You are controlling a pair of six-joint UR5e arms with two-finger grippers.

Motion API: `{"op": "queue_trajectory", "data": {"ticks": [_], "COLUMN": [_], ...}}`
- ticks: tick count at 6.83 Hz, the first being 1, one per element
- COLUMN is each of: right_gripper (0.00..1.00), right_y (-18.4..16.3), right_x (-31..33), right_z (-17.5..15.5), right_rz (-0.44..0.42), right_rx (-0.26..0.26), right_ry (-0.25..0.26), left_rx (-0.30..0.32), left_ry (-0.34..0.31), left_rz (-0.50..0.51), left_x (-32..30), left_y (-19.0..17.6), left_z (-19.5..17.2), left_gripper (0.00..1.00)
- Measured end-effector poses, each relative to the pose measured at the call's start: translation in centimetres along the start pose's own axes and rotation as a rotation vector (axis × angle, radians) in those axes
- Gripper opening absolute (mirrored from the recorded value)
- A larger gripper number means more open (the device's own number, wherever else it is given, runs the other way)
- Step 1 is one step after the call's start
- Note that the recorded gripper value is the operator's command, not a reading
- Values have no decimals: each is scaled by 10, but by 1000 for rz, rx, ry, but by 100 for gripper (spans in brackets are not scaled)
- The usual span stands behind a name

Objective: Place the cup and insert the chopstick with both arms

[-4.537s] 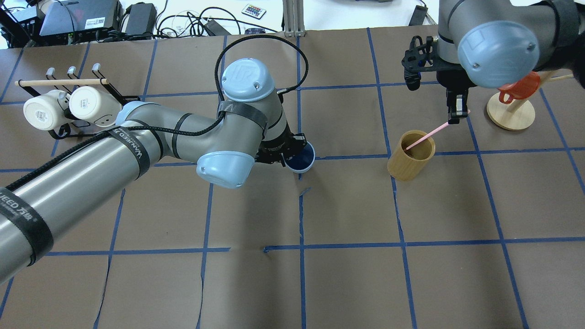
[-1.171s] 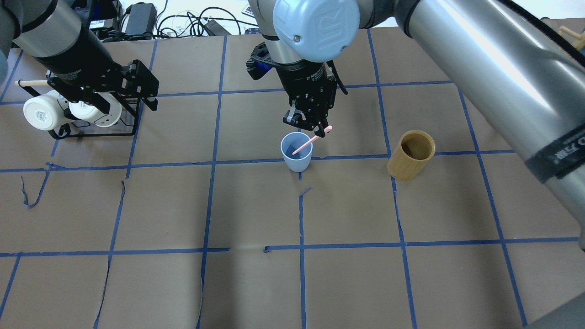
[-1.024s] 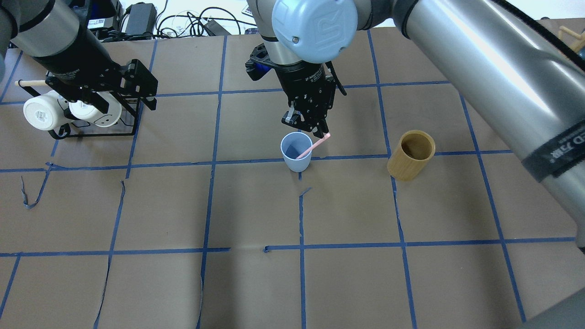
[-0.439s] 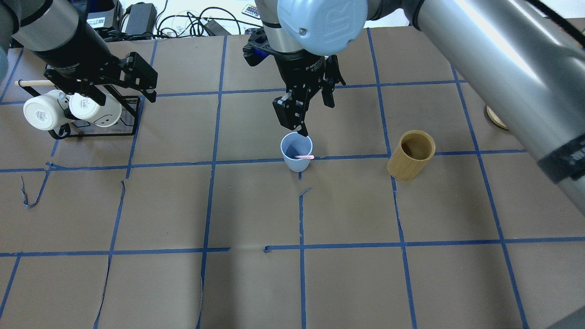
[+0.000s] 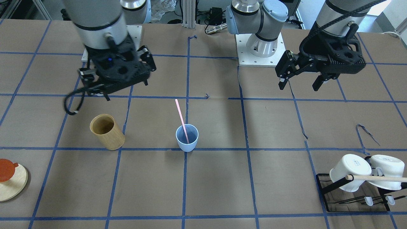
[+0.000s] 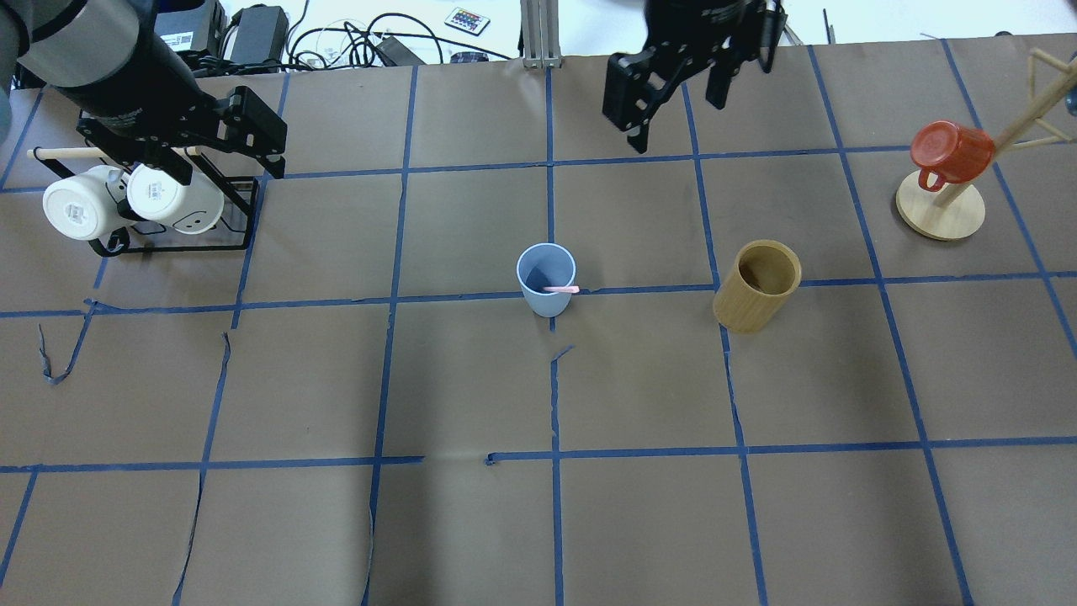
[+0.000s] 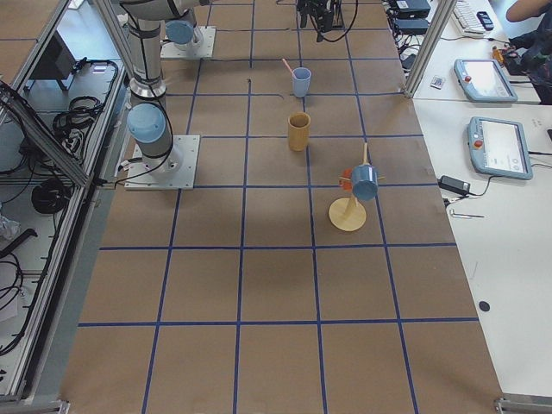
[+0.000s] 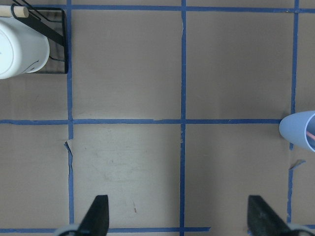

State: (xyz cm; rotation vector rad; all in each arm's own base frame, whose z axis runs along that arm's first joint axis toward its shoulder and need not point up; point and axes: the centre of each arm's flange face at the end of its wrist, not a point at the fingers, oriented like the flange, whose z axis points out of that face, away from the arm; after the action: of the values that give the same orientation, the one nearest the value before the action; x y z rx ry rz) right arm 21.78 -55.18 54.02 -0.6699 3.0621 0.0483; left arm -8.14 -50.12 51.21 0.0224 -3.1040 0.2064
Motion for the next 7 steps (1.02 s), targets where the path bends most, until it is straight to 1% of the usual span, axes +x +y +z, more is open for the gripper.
{"op": "queue_trajectory", "data": {"ticks": [1,2,3,4,5,7], "right_gripper": [100,100,100,100,100,100], "right_y": [24,44,63,82,98,112], "right_x": [25,34,39,44,49,54], "right_z": [-9,-4,5,9,10,15], "right_rz": [137,215,261,295,323,346], "right_rx": [31,61,90,96,82,22], "right_ry": [-12,-7,1,4,4,8], "left_rx": [5,14,20,25,30,38], "left_ry": [0,2,4,4,1,-1], "left_rz": [-1,-2,-3,-4,-3,-3], "left_x": [0,0,1,1,1,1], "left_y": [0,0,-1,-1,-1,-1], "left_z": [-1,-3,-3,-3,-6,-8], "left_gripper": [100,100,100,100,100,100]}}
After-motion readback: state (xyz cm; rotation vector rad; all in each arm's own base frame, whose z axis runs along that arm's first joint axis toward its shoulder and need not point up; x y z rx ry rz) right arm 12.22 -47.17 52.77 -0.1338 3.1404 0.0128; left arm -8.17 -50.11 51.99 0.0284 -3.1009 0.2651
